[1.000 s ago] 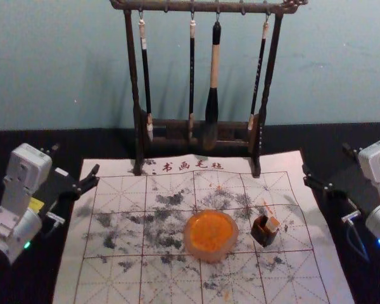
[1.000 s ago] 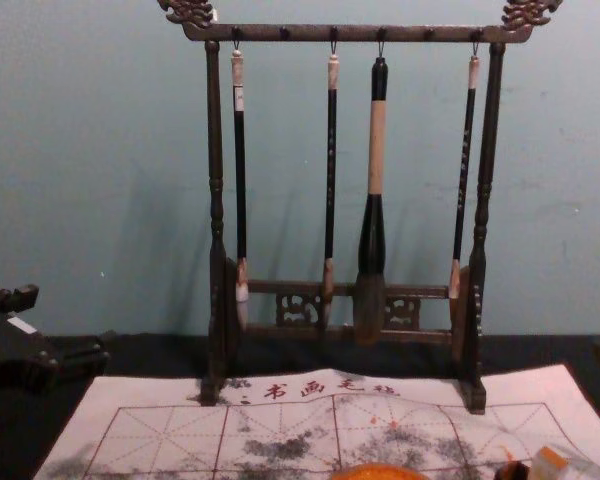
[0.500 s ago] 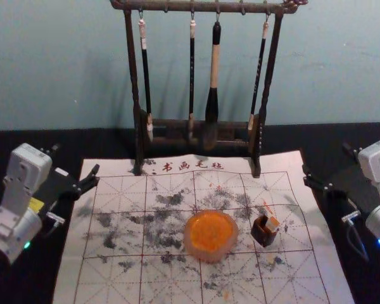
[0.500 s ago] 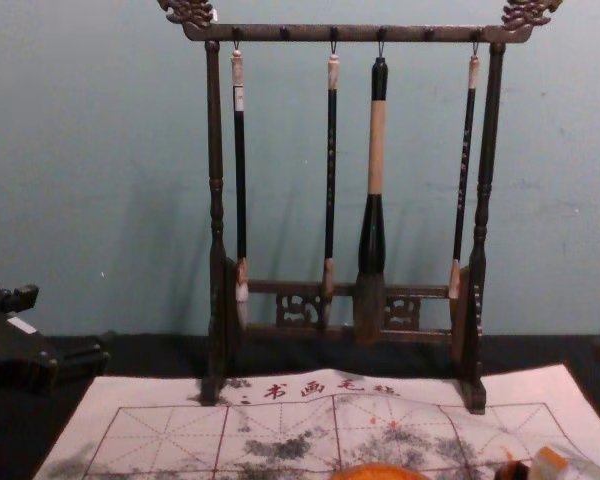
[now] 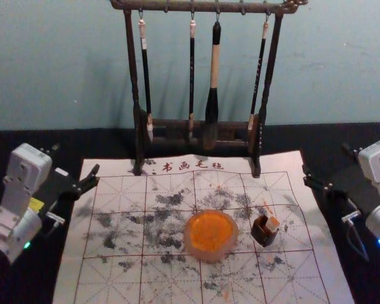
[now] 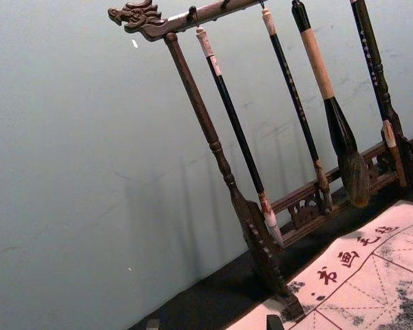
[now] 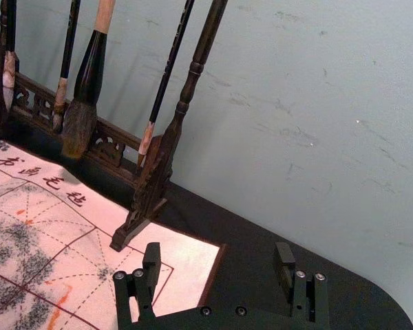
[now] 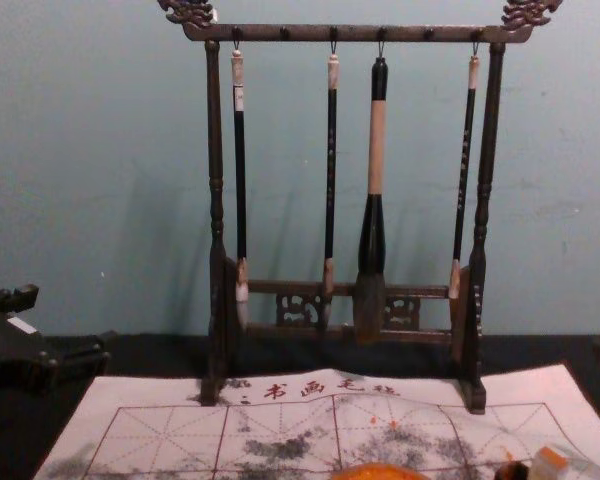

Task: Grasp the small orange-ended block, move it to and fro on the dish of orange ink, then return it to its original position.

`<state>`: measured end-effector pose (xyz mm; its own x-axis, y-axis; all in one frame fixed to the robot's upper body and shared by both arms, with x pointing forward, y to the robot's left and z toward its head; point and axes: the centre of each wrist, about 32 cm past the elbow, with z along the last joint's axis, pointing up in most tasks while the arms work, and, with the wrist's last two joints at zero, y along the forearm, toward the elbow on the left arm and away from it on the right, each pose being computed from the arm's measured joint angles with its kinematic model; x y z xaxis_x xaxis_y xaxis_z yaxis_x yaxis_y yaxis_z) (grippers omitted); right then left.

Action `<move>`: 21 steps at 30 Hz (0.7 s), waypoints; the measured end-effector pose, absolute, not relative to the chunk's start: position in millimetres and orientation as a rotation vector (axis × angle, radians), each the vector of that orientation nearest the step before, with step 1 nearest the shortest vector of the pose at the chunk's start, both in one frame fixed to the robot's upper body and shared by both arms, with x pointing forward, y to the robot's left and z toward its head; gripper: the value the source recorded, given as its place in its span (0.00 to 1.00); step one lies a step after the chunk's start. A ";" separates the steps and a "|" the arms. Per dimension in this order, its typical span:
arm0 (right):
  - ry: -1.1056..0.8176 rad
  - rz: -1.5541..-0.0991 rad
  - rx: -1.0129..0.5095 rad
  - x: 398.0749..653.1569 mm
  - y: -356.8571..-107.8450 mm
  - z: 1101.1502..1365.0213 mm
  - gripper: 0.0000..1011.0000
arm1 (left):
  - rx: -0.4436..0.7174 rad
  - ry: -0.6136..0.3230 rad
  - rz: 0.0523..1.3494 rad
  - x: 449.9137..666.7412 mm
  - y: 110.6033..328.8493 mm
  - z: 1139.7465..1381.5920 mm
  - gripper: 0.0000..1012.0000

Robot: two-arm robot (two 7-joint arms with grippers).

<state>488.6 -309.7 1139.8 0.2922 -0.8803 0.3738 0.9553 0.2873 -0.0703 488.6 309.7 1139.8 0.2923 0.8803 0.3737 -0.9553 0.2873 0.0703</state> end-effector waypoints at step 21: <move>-0.248 -1.168 -0.253 483.6 -314.5 1147.4 0.99 | 0.305 -0.285 1.248 488.6 309.7 1139.8 0.99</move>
